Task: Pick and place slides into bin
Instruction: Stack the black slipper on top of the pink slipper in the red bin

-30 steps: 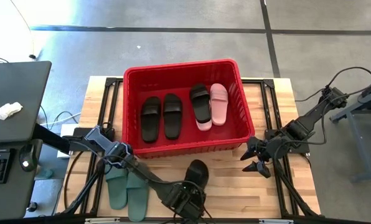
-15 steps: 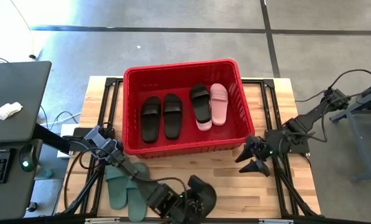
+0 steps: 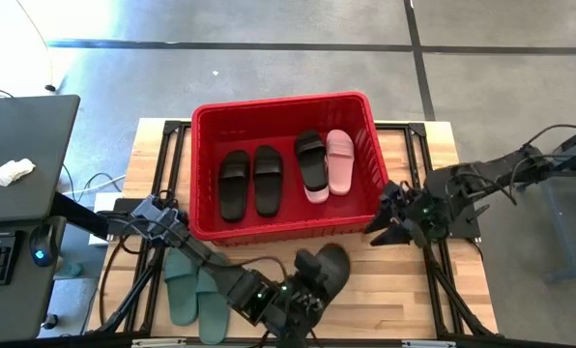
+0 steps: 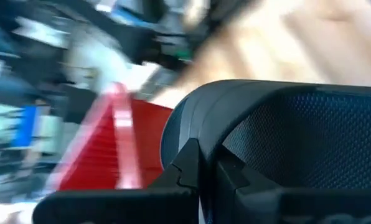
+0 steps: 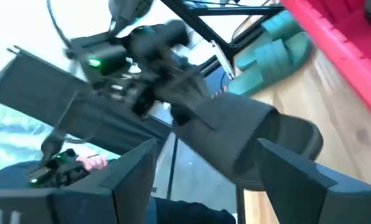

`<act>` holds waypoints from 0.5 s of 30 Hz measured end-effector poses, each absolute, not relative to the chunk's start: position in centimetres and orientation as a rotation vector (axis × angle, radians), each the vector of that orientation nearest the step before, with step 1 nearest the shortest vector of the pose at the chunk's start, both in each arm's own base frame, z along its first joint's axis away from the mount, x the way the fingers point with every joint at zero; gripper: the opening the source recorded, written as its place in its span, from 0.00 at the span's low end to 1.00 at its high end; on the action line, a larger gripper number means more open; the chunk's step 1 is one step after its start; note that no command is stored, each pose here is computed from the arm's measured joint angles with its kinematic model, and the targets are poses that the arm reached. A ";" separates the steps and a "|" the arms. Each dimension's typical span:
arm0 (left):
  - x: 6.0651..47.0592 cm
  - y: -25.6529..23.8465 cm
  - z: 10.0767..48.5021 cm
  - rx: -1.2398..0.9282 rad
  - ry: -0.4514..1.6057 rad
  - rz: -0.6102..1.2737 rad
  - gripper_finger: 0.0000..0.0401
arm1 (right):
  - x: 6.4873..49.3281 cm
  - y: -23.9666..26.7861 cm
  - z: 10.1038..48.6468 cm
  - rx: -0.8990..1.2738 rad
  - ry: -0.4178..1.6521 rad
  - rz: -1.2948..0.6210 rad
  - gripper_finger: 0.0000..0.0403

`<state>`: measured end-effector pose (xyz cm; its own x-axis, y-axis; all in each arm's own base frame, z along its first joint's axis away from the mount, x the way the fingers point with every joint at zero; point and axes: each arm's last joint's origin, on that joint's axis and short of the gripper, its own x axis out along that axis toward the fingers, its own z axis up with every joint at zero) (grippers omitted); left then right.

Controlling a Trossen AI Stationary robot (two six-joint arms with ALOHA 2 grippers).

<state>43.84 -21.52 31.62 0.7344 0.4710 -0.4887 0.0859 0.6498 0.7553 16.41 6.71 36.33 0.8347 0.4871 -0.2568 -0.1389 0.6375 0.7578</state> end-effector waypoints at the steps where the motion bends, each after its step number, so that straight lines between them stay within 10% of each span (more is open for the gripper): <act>1: 43.9 -21.3 32.2 0.874 0.709 0.278 0.00 | 16.4 6.4 36.5 0.810 0.480 0.364 0.64; 15: 44.7 -18.8 36.4 1.352 0.753 0.601 0.00 | 17.3 2.2 36.5 0.878 0.494 0.230 0.64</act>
